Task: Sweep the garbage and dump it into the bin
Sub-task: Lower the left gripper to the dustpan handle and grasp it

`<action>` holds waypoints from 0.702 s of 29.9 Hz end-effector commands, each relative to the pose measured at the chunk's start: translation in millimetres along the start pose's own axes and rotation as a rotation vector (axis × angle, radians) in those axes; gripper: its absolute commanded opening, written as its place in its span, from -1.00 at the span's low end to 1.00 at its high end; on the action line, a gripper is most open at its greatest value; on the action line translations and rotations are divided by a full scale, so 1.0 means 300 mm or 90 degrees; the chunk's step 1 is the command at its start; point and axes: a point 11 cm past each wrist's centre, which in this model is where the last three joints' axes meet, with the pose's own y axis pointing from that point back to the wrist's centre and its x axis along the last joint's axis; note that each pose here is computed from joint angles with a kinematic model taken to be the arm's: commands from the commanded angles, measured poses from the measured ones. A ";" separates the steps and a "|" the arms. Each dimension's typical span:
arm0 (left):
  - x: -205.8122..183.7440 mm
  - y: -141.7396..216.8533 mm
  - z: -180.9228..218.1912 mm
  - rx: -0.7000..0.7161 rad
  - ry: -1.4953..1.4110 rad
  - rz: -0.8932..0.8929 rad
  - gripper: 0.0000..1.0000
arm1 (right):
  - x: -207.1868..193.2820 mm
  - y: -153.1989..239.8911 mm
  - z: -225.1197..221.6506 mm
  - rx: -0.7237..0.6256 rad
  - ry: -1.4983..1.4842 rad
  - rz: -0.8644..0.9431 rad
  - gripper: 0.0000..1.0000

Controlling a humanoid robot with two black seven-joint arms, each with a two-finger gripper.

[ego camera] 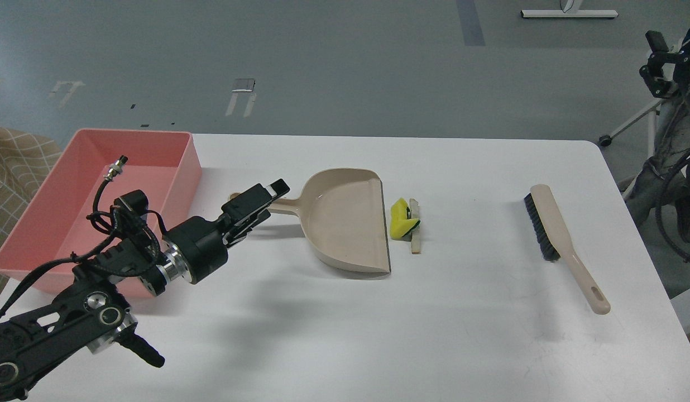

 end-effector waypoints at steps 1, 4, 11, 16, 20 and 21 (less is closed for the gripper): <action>-0.008 -0.045 -0.071 0.029 0.025 0.043 0.96 | 0.004 0.005 0.005 -0.003 0.001 0.002 1.00; -0.002 -0.068 -0.117 0.050 0.035 0.060 0.96 | 0.005 0.006 0.008 -0.004 0.001 0.002 1.00; -0.019 -0.094 -0.168 0.074 0.054 0.075 0.96 | 0.007 0.007 0.008 -0.004 0.001 0.003 1.00; -0.011 -0.094 -0.195 0.095 0.057 0.092 0.95 | 0.005 0.006 0.010 -0.004 0.000 0.003 1.00; -0.028 -0.113 -0.216 0.109 0.072 0.096 0.95 | 0.006 0.007 0.012 -0.005 0.000 0.003 1.00; -0.030 -0.117 -0.218 0.111 0.075 0.097 0.95 | 0.007 0.009 0.014 -0.006 0.000 0.004 1.00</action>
